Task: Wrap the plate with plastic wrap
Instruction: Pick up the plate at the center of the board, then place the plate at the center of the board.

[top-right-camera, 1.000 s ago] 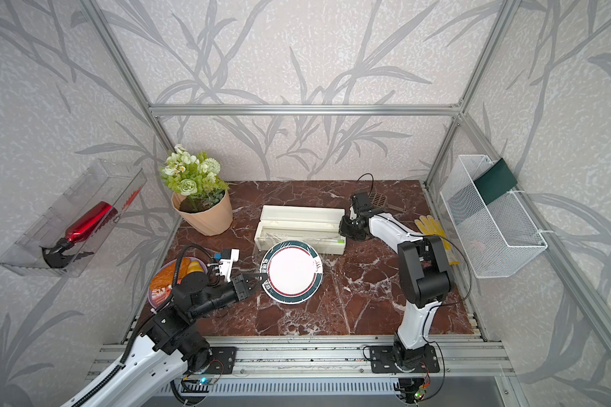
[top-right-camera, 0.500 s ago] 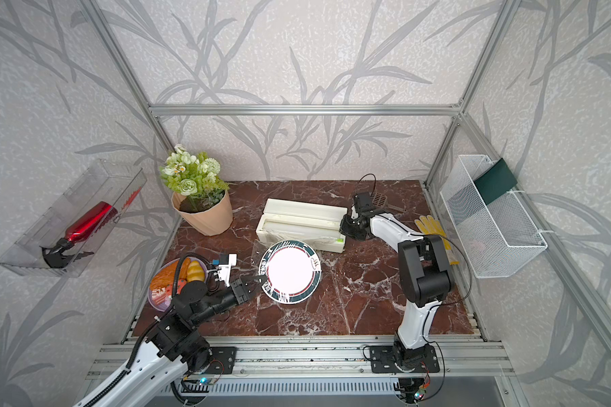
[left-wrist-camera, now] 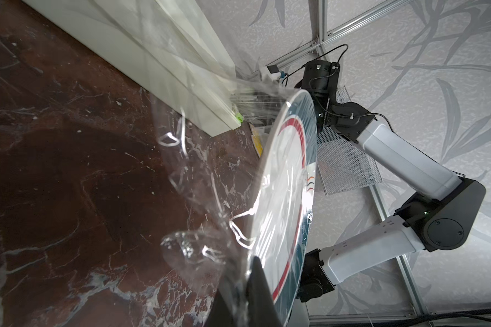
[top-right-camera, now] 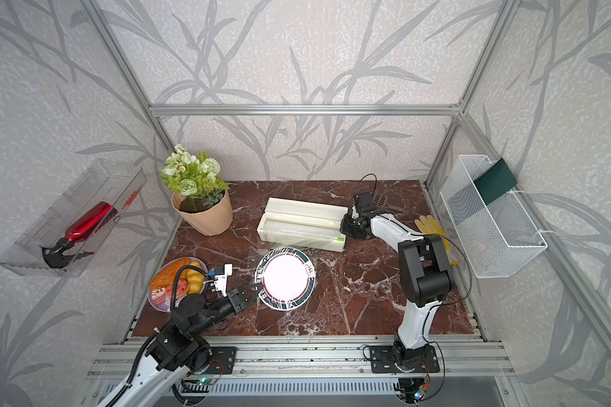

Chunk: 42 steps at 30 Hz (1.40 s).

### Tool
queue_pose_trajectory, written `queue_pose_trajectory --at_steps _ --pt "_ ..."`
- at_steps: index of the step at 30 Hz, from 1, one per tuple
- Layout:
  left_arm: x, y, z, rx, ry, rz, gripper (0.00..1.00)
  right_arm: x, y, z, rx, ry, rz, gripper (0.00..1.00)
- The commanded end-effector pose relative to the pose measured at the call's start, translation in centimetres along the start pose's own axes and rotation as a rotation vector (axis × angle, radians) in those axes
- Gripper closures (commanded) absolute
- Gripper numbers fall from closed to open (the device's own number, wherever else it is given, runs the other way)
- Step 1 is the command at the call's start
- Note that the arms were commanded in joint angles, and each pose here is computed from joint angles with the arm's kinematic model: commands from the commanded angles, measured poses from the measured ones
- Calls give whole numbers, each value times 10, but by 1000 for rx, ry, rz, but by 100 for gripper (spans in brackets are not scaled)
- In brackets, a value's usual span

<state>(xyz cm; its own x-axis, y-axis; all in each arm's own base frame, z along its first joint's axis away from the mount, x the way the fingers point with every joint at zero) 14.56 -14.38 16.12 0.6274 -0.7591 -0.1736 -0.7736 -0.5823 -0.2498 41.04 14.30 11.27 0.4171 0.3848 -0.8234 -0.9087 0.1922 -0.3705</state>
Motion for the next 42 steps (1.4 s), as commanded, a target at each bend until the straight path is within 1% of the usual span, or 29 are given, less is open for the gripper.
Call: queue_pose_trajectory --at_steps 1,3,4,15,19,22,24,28,33,42 --pt "1 -7 0 12 -12 -49 100 12 11 -20 57 36 38 86" --pt "4 -8 6 9 -47 -51 100 10 10 -20 57 40 34 86" --pt "6 -8 9 9 -61 -51 100 10 11 -20 27 42 33 86" --pt "27 -13 30 -3 -221 -34 100 4 8 -20 4 55 27 84" --pt "34 -13 30 6 -240 -19 100 3 8 -19 -4 58 29 83" --pt "38 -12 28 5 -224 2 100 -1 6 -19 -14 68 18 82" --pt "38 -10 29 7 -228 14 100 -7 2 -17 -24 73 2 80" --pt "36 -6 32 3 -242 37 100 -17 -4 -13 -40 80 -14 70" --pt "29 -2 41 -5 -281 48 100 -29 -11 -8 -56 83 -46 63" --pt "33 6 55 -30 -348 108 100 -43 -13 -3 -72 73 -68 53"
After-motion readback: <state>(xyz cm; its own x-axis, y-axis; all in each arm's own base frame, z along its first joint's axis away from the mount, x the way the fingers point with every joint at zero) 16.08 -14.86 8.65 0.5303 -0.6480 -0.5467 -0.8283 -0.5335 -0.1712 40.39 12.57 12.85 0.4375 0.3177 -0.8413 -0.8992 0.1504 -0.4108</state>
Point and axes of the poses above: each gripper's point midway between its finger pads, its own x axis out along the fingers, its own z axis along the line the jaws close on, y = z × x, the point moved 4 cm from there along -x, back along the fingers, and after that the axes turned 10 degrees about -x, right-handed, at the moved point
